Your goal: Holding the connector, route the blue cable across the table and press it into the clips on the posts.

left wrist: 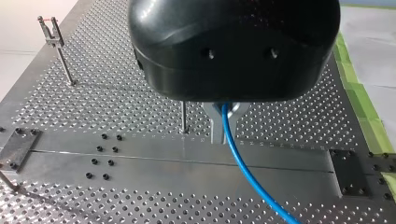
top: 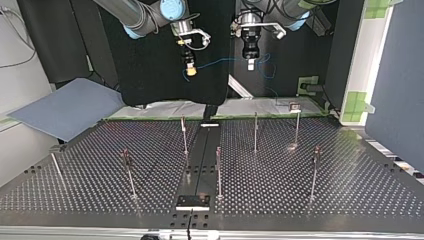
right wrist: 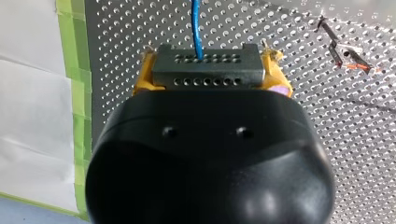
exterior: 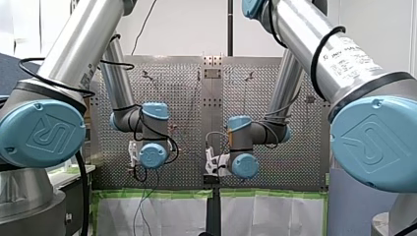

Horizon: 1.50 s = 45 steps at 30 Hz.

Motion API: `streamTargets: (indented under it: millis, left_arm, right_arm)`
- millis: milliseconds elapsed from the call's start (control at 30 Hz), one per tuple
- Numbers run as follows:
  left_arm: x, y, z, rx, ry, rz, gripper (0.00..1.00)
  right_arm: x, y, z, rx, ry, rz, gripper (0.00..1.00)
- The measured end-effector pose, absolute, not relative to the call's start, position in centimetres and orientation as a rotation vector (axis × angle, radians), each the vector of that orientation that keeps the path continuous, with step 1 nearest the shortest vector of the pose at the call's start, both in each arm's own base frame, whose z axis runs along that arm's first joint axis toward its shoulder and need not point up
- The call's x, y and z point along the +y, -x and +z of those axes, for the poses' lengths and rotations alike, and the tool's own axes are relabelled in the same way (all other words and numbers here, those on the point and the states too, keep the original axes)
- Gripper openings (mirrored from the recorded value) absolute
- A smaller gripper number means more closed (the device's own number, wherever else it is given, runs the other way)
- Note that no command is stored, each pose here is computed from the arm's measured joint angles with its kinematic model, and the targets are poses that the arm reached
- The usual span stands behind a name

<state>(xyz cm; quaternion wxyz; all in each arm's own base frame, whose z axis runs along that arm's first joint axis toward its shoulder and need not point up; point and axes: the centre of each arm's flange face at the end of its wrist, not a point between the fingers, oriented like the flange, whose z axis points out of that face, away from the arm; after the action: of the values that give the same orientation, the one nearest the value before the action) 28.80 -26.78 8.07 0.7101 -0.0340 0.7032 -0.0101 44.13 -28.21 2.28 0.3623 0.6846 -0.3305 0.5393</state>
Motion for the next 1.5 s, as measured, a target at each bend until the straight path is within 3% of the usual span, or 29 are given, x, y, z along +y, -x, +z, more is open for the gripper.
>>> streamTargets:
  millis: [500, 1167, 1500]
  left_arm:
    - [-26.2, -27.8, 5.9, 1.625, 0.049, 0.042, 0.0]
    - [-26.5, -28.1, 6.3, 1.605, 0.072, 0.023, 0.0]
    - [-26.0, -29.2, 9.2, 1.564, 0.183, -0.009, 0.0]
  right_arm:
    - [-28.2, -44.1, 2.3, -0.851, -1.763, 1.388, 0.0]
    - [-29.1, -44.5, 3.5, -0.849, -1.736, 1.381, 0.0]
    - [-30.8, -47.8, 9.7, -0.85, -1.683, 1.527, 0.0]
